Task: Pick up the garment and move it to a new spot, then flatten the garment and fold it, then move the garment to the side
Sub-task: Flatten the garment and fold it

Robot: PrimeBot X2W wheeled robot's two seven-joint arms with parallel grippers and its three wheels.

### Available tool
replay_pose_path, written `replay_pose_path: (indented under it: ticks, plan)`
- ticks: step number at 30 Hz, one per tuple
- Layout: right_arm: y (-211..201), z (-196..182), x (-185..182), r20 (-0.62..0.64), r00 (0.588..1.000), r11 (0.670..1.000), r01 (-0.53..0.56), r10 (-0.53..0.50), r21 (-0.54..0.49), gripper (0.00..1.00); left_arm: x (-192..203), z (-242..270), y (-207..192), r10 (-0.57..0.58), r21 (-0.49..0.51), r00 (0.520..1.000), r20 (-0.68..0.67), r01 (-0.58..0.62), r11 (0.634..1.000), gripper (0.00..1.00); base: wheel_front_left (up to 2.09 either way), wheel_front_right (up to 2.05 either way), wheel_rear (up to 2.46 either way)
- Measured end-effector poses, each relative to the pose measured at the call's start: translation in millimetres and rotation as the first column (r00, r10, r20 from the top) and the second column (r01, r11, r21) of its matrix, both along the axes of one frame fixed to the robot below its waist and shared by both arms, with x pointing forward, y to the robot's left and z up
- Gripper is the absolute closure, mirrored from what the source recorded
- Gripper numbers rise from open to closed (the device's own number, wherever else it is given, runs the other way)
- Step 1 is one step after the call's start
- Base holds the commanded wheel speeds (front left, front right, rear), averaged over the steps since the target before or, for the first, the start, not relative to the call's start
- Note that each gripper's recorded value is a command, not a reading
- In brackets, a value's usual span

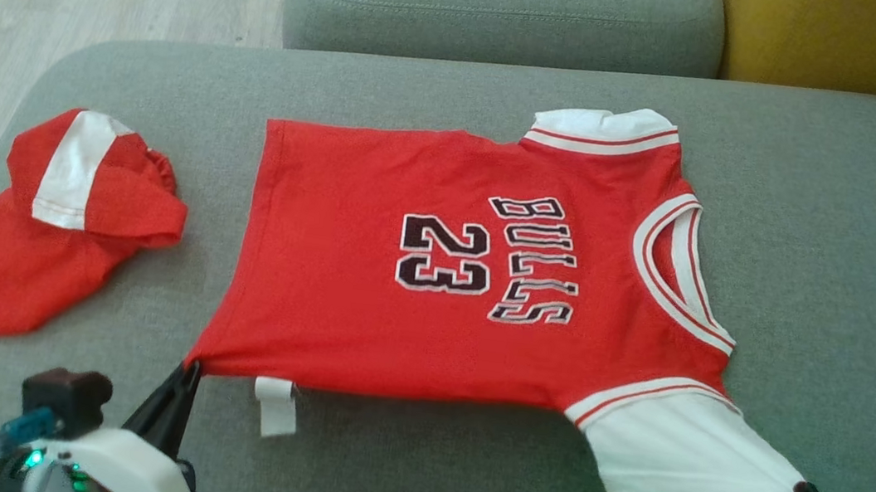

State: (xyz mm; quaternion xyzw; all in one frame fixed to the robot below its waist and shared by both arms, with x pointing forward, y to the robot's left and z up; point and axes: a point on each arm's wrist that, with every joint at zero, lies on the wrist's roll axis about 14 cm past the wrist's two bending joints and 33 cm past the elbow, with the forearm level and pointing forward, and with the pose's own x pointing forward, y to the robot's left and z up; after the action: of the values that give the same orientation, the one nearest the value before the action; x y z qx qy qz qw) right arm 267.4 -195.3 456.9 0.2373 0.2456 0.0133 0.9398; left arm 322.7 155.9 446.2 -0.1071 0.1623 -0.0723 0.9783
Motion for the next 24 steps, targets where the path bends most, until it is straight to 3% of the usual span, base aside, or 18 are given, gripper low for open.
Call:
replay_pose_path:
  ticks: [8,24]
  plan:
    - [-1,-8,10,-0.043,0.999,1.0,-0.008,0.008,0.006,1.0,-4,-7,-3,-0.044,0.0,0.991,-0.125,0.044,0.999,1.0,0.0,0.0,0.0]
    - [24,-14,134,-0.072,0.991,0.993,-0.118,0.117,-0.01,1.0,44,-43,-6,-0.189,-0.129,0.877,-0.442,0.146,0.981,1.0,0.0,0.0,0.0]
